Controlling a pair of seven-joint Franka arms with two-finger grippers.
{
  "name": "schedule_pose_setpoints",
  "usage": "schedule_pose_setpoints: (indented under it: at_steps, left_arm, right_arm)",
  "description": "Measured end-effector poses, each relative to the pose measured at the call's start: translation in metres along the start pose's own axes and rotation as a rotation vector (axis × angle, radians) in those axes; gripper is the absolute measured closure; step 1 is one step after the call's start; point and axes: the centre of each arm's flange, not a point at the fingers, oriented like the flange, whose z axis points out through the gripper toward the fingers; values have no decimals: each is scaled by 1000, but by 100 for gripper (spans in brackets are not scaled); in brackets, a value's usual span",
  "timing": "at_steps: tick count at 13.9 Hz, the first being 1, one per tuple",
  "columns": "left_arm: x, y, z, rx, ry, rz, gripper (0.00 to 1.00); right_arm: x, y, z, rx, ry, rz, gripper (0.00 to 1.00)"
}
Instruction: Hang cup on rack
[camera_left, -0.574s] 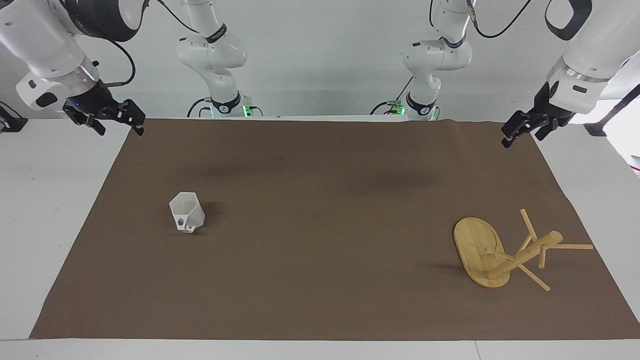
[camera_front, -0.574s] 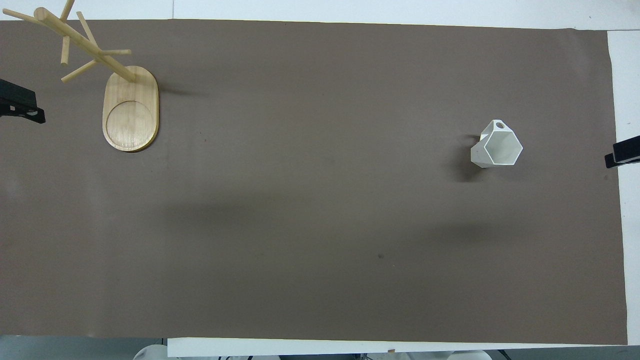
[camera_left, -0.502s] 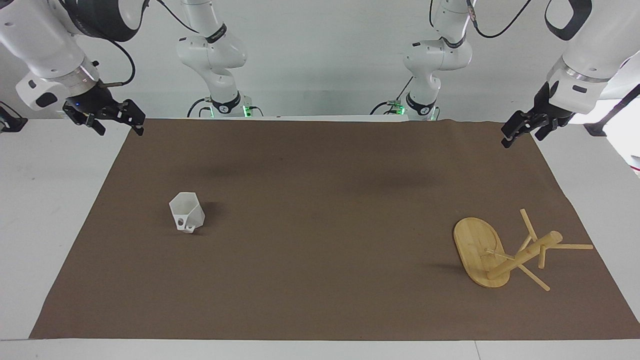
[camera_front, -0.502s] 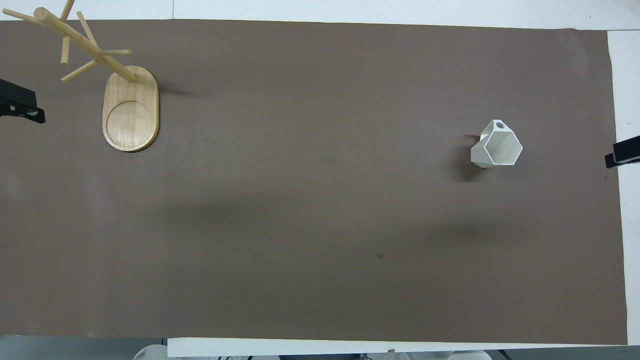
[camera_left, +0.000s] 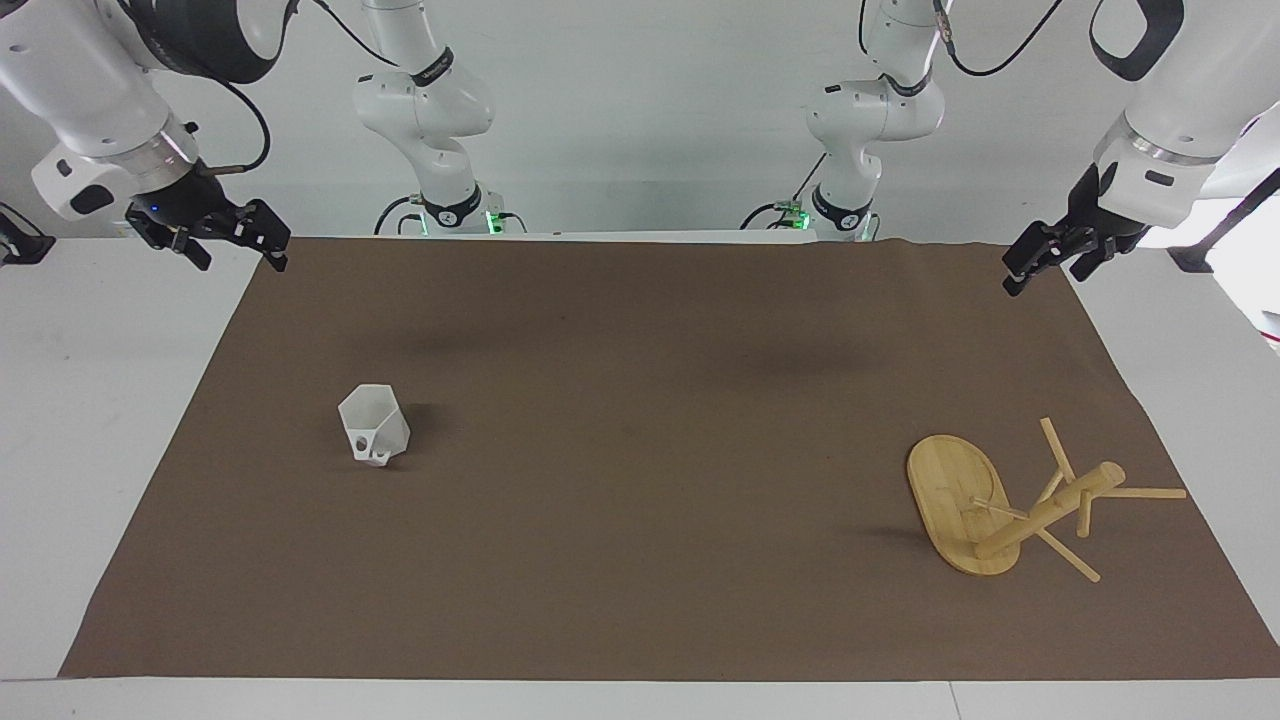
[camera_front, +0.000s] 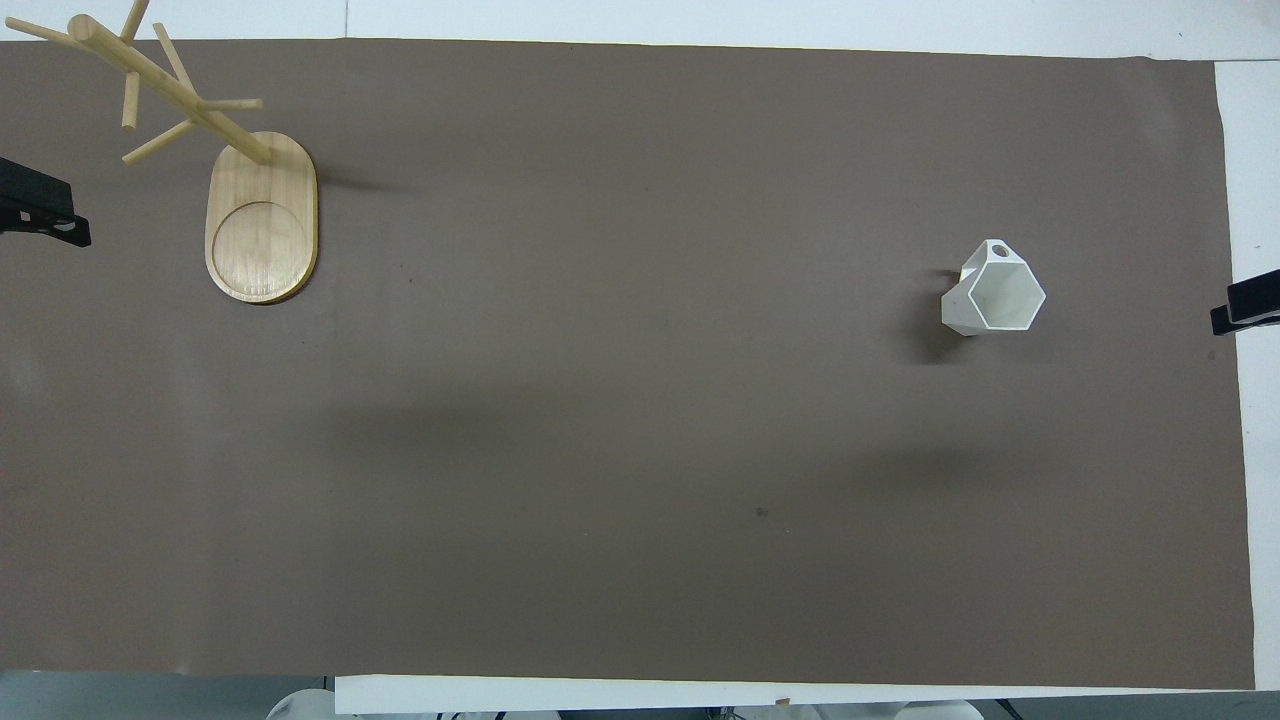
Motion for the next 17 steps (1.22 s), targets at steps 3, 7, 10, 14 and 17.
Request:
schedule_pose_setpoints:
  at_steps: [3,7,10,14,17]
  left_arm:
    - [0,0,0,0,0,0,0]
    - [0,0,0,0,0,0,0]
    - [0,0,0,0,0,0,0]
    - [0,0,0,0,0,0,0]
    - [0,0,0,0,0,0,0]
  right_arm:
    - [1,-5,1,-1,-3,-69,0]
    - [7,3,6,-14,38,-465,0]
    - [11,42,15,19,113,-755,0]
    - [18,121,65,222,277,-983,0]
    - [31,169,134,401,470,-1097,0]
